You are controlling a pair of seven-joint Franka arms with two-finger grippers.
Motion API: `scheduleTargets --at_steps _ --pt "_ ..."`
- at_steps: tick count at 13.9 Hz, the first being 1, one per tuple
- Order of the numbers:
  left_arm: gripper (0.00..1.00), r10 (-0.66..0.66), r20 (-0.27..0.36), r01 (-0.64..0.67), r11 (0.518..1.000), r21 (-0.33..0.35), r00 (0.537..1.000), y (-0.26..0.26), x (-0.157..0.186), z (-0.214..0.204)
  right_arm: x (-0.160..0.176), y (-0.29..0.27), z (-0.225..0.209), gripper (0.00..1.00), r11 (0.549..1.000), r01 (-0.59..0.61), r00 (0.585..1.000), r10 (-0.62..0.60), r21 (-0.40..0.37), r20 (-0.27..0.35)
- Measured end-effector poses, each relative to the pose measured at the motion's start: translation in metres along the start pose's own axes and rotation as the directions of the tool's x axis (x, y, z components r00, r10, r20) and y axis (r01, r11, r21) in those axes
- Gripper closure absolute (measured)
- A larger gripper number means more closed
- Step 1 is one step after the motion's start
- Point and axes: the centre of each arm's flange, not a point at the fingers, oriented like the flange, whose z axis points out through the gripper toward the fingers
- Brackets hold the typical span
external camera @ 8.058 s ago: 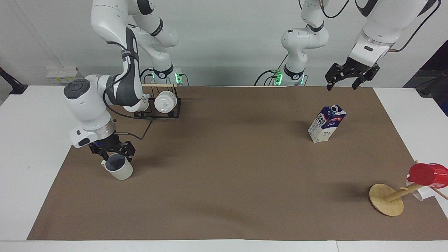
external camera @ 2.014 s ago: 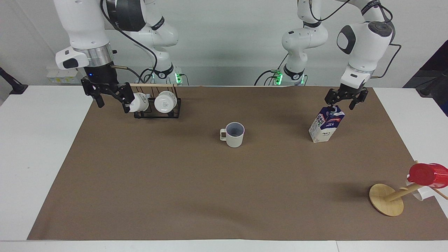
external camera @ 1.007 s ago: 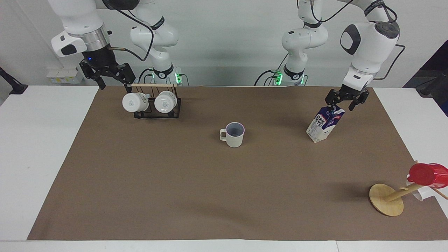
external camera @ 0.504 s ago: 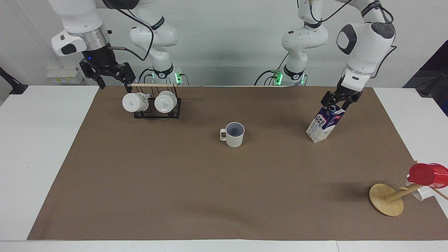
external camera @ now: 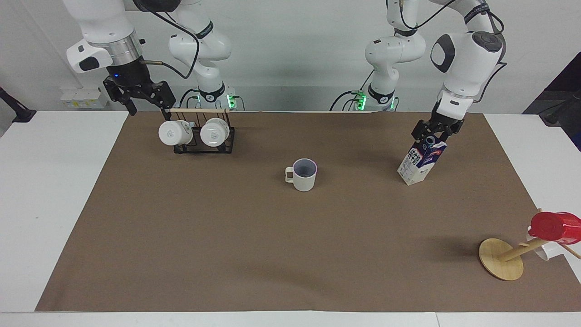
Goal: Place cup and milk on table
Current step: 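Withdraw the right gripper to rest while the left gripper holds the carton, then carry the milk carton with the left gripper beside the mug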
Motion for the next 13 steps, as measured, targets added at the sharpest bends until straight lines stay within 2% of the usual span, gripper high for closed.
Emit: scheduleTargets --at_steps 1,2,3,4,5,7,8,13 --pt "0.05 0.0 -0.001 0.0 1.0 0.0 1.0 -0.0001 -0.0004 0.0 0.0 0.0 0.0 0.0 1.0 0.0 1.0 0.0 0.0 0.0" --pt "0.18 0.0 -0.002 0.0 1.0 0.0 1.0 -0.0002 -0.0005 -0.0001 0.0 0.0 0.0 0.0 1.0 0.0 1.0 0.0 0.0 0.0" --pt "0.26 0.0 -0.002 0.0 1.0 0.001 1.0 -0.0002 -0.0006 -0.0002 0.0 0.0 0.0 0.0 1.0 0.0 1.0 0.0 0.0 0.0" --pt "0.27 0.0 -0.003 0.0 1.0 0.0 1.0 -0.0002 -0.0006 -0.0003 0.0 0.0 0.0 0.0 1.0 0.0 1.0 0.0 0.0 0.0" --pt "0.35 0.0 -0.004 0.0 1.0 0.0 1.0 -0.0001 -0.0005 -0.0005 0.0 0.0 0.0 0.0 1.0 0.0 1.0 0.0 0.0 0.0" --pt "0.41 0.0 -0.006 0.0 1.0 0.0 1.0 -0.0001 -0.0004 -0.0007 0.0 0.0 0.0 0.0 1.0 0.0 1.0 0.0 0.0 0.0" --pt "0.49 0.001 -0.008 -0.001 1.0 0.001 1.0 -0.0002 -0.0005 -0.0014 0.0 0.0 0.0 0.0 1.0 0.0 1.0 0.0 0.0 0.0" --pt "0.57 0.0 -0.009 0.0 1.0 0.001 1.0 -0.0006 -0.0007 -0.0019 0.0 0.0 0.0 0.0 1.0 0.0 1.0 0.0 0.0 0.0"
